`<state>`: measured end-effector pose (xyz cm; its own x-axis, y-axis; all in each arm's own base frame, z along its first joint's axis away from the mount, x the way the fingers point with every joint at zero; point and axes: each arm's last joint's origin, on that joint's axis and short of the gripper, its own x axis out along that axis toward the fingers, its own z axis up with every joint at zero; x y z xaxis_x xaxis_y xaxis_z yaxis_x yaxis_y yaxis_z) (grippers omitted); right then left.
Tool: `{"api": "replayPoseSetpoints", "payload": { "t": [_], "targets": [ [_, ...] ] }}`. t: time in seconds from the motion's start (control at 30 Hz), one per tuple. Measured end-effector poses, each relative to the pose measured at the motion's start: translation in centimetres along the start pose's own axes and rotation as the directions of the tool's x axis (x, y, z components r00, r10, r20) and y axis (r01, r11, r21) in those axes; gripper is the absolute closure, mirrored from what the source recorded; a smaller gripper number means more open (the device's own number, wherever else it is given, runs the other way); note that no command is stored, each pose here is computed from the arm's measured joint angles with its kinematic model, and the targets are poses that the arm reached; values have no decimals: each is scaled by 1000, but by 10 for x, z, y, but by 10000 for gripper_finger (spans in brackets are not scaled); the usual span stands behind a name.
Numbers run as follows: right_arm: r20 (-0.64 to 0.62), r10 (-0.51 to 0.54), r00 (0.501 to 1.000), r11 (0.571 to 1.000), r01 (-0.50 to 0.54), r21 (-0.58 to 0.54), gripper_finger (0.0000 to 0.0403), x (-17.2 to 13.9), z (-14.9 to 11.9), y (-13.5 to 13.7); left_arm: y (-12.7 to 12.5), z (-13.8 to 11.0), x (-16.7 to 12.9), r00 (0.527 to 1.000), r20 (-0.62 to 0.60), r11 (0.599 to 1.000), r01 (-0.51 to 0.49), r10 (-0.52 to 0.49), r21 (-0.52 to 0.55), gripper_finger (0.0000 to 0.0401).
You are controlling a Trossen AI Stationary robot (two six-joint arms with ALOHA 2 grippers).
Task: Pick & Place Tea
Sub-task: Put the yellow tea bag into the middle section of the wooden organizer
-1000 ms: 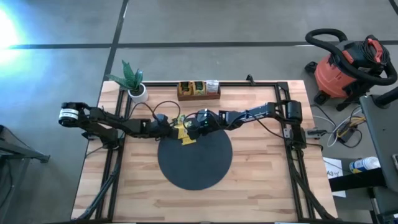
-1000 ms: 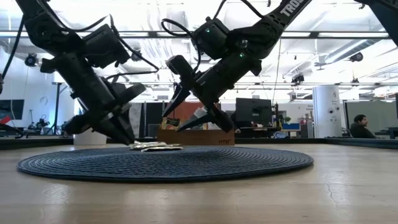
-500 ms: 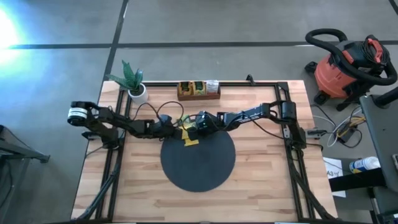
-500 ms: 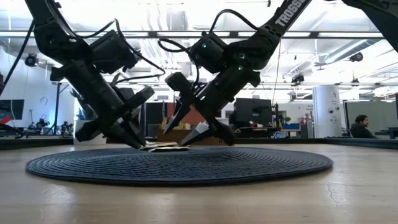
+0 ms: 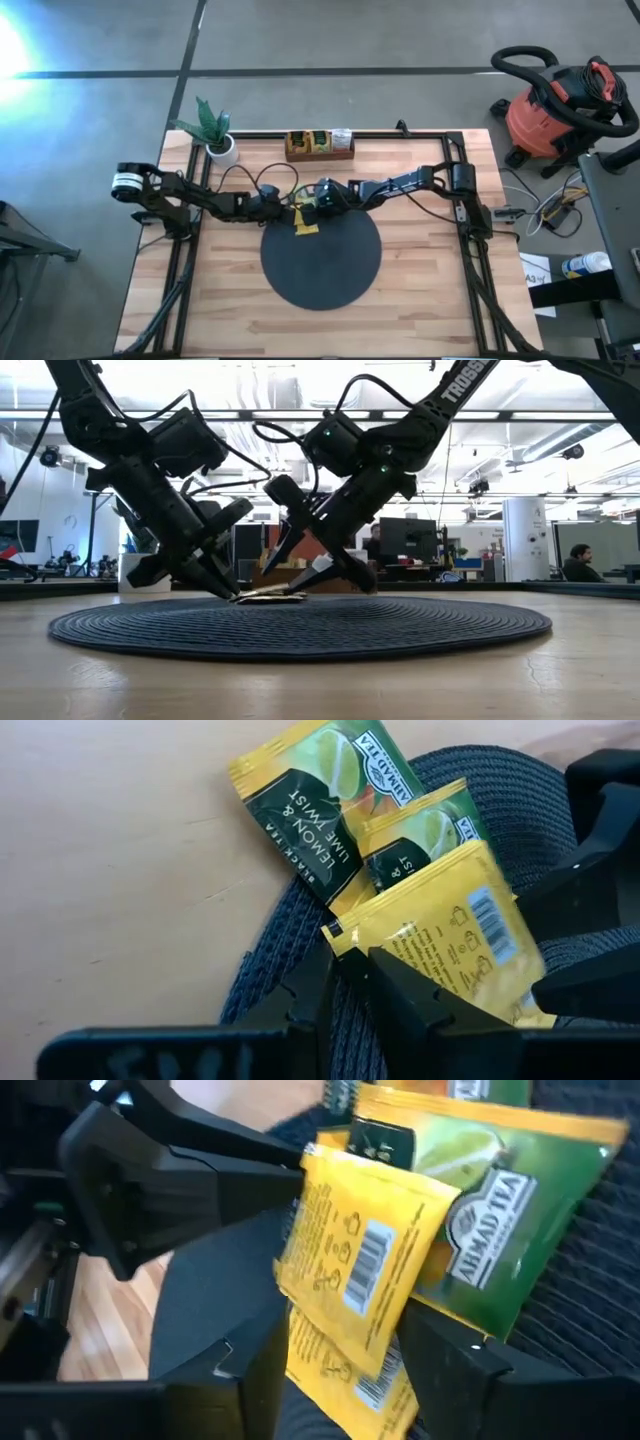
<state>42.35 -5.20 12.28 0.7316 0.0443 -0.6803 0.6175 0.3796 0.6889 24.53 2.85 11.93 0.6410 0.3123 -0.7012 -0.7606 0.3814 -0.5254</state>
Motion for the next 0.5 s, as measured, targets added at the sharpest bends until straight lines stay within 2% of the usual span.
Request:
{"api": "replayPoseSetpoints", "payload": {
  "t": [0.17,0.5],
  "targets": [
    [6,7,1000,999,-7,-32,258,-1,3,5,-1,0,0,1000,-3,1000,9,-9,-2,333],
    [-4,10,1000,999,-11,-46,366,-2,3,5,-5,4,-8,999,10,998,48,-48,31,333]
  ]
}}
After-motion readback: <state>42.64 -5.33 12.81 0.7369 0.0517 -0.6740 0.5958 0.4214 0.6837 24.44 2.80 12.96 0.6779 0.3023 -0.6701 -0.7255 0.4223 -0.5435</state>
